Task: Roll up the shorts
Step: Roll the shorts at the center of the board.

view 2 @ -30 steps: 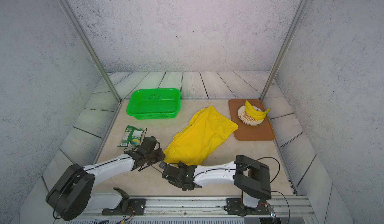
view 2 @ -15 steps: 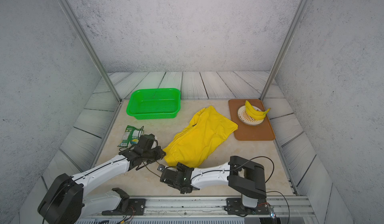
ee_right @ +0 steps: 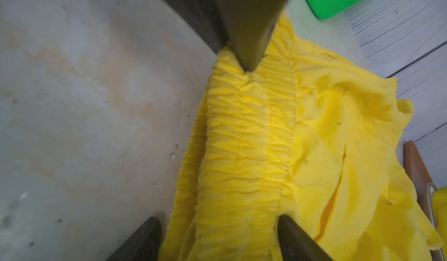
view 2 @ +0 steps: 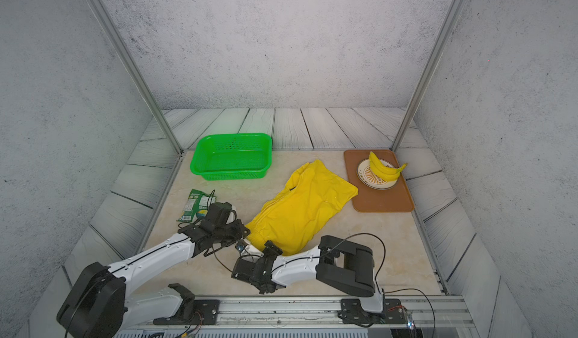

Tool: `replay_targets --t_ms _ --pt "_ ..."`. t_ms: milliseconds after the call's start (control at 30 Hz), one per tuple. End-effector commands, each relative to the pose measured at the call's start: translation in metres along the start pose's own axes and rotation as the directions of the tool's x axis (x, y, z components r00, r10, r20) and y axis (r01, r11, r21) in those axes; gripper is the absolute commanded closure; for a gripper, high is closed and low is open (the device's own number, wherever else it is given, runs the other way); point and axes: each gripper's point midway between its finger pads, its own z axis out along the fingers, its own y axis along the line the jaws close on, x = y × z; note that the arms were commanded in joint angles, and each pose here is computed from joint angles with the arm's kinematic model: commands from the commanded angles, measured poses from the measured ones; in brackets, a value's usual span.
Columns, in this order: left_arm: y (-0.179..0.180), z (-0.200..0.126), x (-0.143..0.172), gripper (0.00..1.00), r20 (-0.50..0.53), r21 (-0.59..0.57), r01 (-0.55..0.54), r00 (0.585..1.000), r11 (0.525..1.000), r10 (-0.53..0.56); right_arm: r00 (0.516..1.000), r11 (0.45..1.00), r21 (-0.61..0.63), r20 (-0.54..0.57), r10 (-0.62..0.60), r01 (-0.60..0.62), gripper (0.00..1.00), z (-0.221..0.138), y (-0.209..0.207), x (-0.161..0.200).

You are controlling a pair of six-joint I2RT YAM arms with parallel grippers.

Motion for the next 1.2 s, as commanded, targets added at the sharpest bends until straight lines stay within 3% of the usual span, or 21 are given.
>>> replay_targets --t_ms 0,167,233,267,333,467,667,767,900,1033,1167 --pt "-0.009 -0.006 -0.006 1.00 0.017 0.038 0.006 1.000 0.999 -0.007 1.000 0.988 0.151 0.002 0.026 -0.026 0.33 -0.002 -0.023 0.001" --pt "0.002 -0.007 -0.009 1.00 0.024 0.008 0.027 0.999 1.000 -0.027 1.000 0.995 0.104 0.011 0.007 -0.008 0.60 -0.012 -0.023 -0.003" --pt "0.007 -0.008 -0.012 1.00 0.033 -0.009 0.038 0.999 0.999 -0.038 1.000 0.999 0.041 0.001 -0.021 0.021 0.77 -0.016 -0.016 -0.004" --pt "0.008 -0.009 -0.014 0.93 0.037 -0.015 0.041 0.999 0.999 -0.040 0.999 0.999 -0.013 -0.009 -0.032 0.032 0.84 -0.017 -0.008 -0.003" --pt "0.010 -0.013 -0.019 0.65 0.051 -0.038 0.043 0.998 0.998 -0.041 0.998 0.995 -0.082 -0.022 -0.056 0.054 0.96 -0.020 0.002 -0.002" --pt "0.015 -0.025 -0.031 0.41 0.098 -0.069 0.050 0.994 0.996 -0.043 0.996 0.965 -0.249 -0.031 -0.086 0.075 1.00 -0.028 0.026 -0.001" --pt "0.032 -0.056 -0.046 0.36 0.223 -0.114 0.094 0.973 0.989 -0.067 0.995 0.871 -0.488 -0.098 0.008 -0.055 1.00 -0.033 0.050 -0.002" --pt "0.036 -0.069 -0.045 0.36 0.255 -0.131 0.081 0.966 0.988 -0.045 0.980 0.768 -0.612 -0.168 0.105 -0.188 1.00 -0.035 0.057 -0.008" --pt "0.042 -0.072 -0.038 0.37 0.250 -0.136 0.076 0.968 0.988 -0.040 0.918 0.558 -0.730 -0.305 0.254 -0.396 1.00 -0.030 0.056 -0.016" --pt "0.049 -0.067 -0.027 0.38 0.227 -0.137 0.078 0.973 0.988 -0.046 0.840 0.381 -0.755 -0.421 0.343 -0.534 1.00 -0.024 0.045 -0.021" --pt "0.051 -0.068 -0.023 0.39 0.241 -0.113 0.076 0.969 0.991 -0.047 0.732 0.211 -0.727 -0.536 0.420 -0.653 1.00 -0.010 0.033 -0.020"
